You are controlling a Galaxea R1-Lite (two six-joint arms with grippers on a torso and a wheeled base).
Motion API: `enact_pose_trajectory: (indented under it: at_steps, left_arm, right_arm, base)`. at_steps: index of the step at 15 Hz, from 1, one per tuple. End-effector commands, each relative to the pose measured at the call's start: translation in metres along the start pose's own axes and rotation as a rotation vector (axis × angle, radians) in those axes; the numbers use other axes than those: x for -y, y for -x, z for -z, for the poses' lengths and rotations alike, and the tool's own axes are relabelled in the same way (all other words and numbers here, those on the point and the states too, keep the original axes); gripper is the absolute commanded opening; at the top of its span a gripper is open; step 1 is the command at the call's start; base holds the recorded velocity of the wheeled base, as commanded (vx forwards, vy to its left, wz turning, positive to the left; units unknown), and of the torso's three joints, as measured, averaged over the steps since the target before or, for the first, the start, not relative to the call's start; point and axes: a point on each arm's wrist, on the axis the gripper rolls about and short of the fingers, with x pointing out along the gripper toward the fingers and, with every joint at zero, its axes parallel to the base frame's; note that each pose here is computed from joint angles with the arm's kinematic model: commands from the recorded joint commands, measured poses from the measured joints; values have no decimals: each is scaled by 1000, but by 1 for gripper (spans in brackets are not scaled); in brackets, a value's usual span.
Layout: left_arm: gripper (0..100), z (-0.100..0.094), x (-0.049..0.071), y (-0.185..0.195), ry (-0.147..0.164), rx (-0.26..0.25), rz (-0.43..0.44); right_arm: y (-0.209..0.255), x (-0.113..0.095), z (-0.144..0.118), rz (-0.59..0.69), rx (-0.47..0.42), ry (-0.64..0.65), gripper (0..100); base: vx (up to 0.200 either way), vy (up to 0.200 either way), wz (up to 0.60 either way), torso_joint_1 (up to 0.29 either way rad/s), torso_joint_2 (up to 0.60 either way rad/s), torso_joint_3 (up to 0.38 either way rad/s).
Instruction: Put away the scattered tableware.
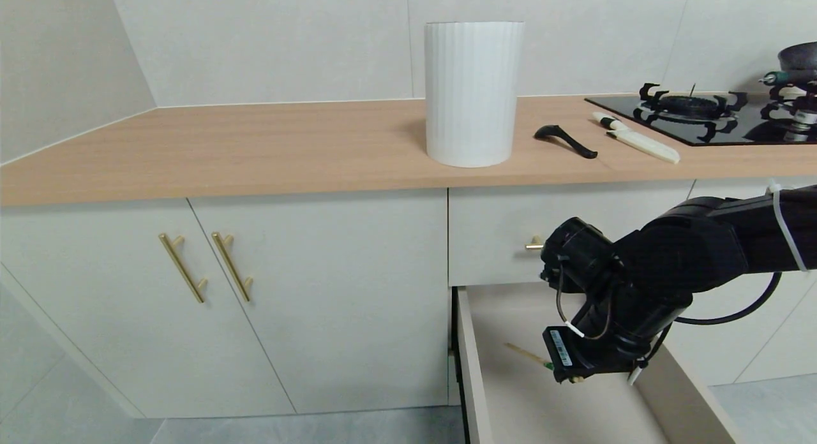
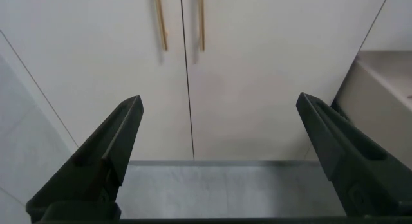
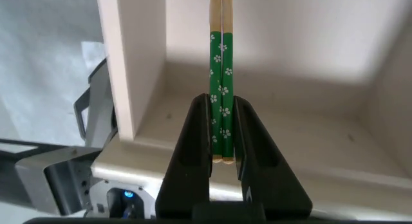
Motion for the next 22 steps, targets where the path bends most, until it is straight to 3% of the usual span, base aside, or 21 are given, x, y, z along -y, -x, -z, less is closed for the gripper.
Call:
enact_pose_trajectory:
  at_steps: [1, 7, 10, 22]
  left_arm:
    - [100, 0, 0, 0, 1, -1, 0]
    - [100, 0, 0, 0, 1, -1, 0]
    - [100, 0, 0, 0, 1, -1, 0]
    - [100, 0, 0, 0, 1, -1, 0]
  right_arm:
    - [0, -2, 1, -2, 2, 6, 0]
    - [-5, -1, 4, -31, 117, 14, 0]
    - [-45, 1, 5, 21, 173, 53, 0]
    - [-157, 3, 3, 140, 136, 51, 0]
  base:
    - [0, 0, 0, -36, 447, 393]
    - [0, 0, 0, -6, 107, 96]
    - [0, 0, 0, 0, 0, 0]
    - [0, 0, 0, 0, 0, 0]
